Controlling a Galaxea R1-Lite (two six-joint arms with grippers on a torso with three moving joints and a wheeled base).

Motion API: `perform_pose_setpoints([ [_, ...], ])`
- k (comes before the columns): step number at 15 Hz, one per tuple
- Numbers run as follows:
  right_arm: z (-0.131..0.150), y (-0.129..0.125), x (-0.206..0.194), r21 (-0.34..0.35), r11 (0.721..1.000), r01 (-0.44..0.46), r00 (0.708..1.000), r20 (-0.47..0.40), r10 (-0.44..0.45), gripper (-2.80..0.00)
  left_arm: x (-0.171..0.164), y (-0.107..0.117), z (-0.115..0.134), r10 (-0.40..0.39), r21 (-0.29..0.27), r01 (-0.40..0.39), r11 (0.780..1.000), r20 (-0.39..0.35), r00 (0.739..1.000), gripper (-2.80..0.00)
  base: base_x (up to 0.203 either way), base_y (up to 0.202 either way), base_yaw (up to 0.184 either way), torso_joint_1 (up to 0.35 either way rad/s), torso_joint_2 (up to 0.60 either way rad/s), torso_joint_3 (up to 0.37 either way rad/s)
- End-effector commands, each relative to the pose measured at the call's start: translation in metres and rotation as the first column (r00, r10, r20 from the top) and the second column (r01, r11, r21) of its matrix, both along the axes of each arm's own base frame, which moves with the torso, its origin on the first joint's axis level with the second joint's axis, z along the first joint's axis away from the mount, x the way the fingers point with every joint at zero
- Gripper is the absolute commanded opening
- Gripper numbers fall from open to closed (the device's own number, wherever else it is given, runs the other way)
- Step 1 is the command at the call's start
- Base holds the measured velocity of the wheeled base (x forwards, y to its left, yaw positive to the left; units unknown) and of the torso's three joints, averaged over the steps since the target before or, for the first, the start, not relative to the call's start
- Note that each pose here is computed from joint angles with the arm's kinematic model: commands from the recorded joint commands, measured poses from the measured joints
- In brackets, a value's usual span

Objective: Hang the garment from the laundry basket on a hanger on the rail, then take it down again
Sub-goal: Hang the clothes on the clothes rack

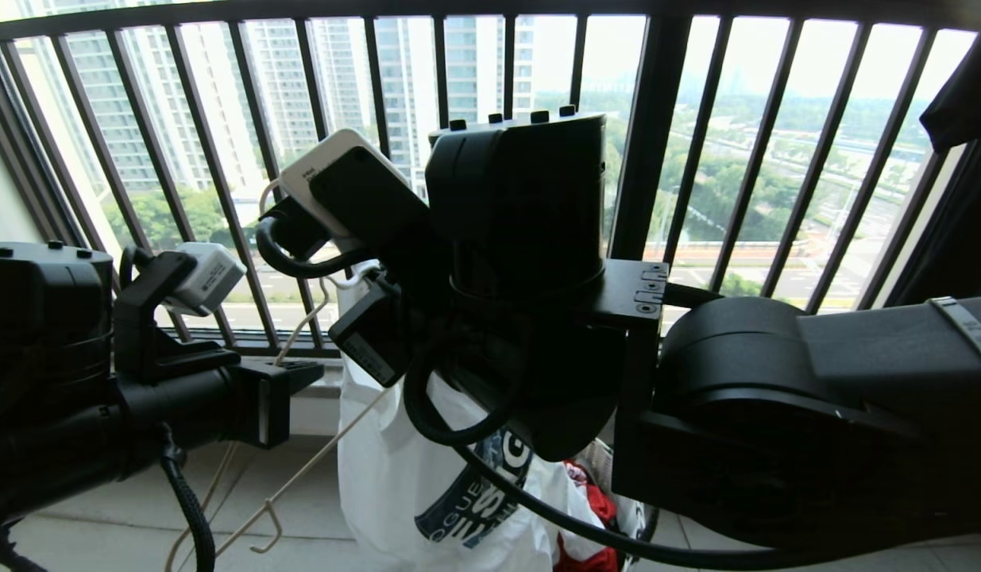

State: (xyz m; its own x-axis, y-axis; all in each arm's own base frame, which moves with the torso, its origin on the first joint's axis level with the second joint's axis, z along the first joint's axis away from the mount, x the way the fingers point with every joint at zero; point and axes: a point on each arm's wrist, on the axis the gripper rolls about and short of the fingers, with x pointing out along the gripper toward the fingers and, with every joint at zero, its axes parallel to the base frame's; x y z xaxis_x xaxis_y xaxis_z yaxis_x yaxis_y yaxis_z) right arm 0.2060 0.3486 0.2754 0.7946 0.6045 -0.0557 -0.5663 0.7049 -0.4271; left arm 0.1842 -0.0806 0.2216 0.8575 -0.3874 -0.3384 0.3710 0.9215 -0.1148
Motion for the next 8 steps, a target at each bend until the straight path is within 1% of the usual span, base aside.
perform_pose_setpoints([
  [1,0.004,0.002,0.001,0.022,1.0,0.007,1.0,0.017,-0.007,-2.8,0.005,-0.002,-0.003,0.02,-0.01,-0.019,1.0,0.021,1.0,-2.8,0.0,0.0,0.0,0.0,0.0,0.0],
  [4,0.012,0.013,0.015,0.071,0.996,0.054,0.997,0.043,-0.058,-2.8,0.004,-0.008,-0.007,-0.001,-0.036,0.004,0.999,0.087,0.996,-2.8,0.0,0.0,0.0,0.0,0.0,0.0],
  [7,0.011,0.02,0.023,0.08,0.994,0.069,0.996,0.05,-0.073,-2.8,0.005,-0.016,-0.015,0.005,-0.034,-0.001,0.999,0.11,0.994,-2.8,0.0,0.0,0.0,0.0,0.0,0.0],
  [8,0.009,0.023,0.025,0.077,0.995,0.07,0.996,0.049,-0.074,-2.8,0.004,-0.02,-0.016,-0.001,-0.044,0.007,0.999,0.135,0.991,-2.8,0.0,0.0,0.0,0.0,0.0,0.0],
])
